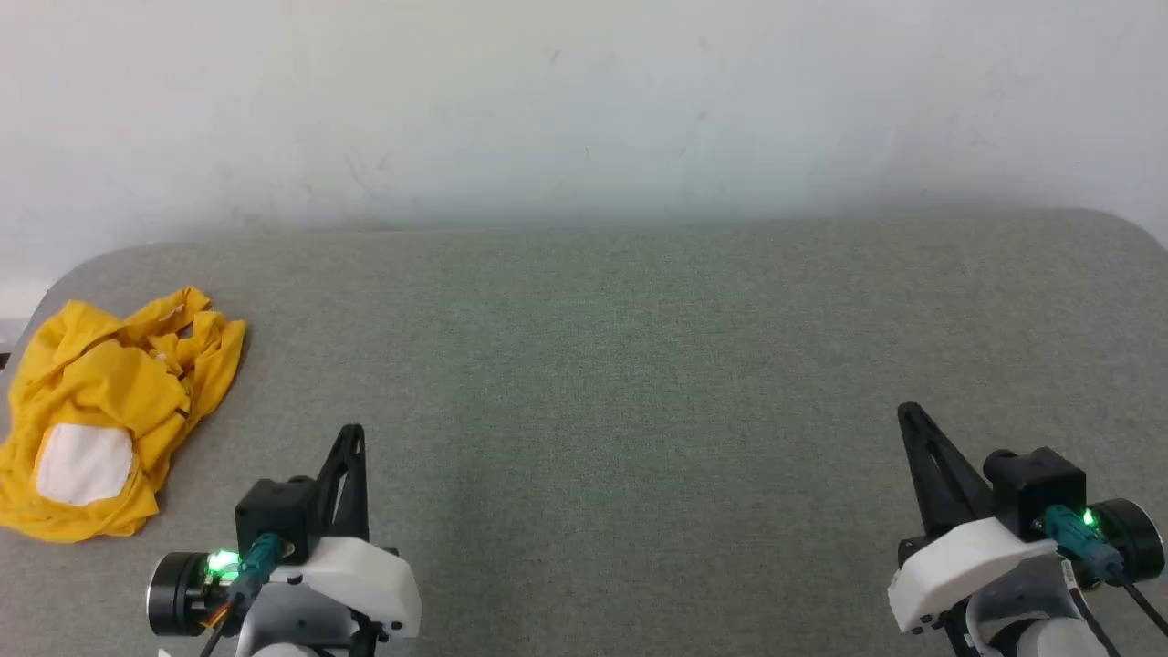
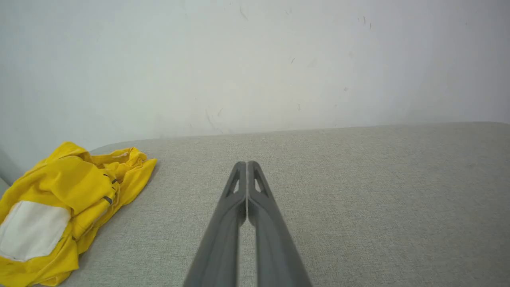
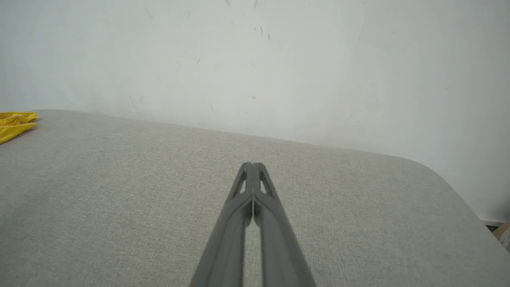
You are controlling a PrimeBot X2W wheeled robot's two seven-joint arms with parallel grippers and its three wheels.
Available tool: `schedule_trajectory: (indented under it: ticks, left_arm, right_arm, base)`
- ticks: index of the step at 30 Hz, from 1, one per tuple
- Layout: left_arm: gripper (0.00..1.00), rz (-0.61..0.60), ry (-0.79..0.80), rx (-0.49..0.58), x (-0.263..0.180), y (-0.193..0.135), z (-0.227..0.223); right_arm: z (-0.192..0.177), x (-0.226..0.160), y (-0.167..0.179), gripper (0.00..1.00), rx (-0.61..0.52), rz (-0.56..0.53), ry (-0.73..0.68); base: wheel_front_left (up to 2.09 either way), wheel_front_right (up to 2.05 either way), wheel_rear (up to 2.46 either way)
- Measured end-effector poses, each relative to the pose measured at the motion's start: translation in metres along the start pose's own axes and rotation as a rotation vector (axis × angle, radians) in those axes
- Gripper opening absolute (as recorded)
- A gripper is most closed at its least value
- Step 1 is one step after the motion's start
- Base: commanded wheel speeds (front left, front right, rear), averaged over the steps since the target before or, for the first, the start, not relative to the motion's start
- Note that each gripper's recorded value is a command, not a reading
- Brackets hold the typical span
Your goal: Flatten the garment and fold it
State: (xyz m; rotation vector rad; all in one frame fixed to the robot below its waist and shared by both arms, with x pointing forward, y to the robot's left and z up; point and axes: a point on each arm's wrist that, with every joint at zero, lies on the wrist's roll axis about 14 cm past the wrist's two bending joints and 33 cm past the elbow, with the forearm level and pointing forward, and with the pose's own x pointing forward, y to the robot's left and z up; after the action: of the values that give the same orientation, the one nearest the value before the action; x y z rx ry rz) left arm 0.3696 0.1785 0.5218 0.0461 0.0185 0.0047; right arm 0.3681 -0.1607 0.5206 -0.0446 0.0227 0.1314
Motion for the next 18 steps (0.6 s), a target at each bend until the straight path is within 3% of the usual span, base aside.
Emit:
schedule_trajectory:
  ticks: [18]
  left_arm:
    - [0.00, 0.000, 0.000, 0.000, 0.0000, 0.0000, 0.0000]
  right_arm:
    - [0.0000, 0.0000, 0.0000, 0.00, 0.000, 0.000, 0.000]
  base:
    - [0.00, 0.00, 0.00]
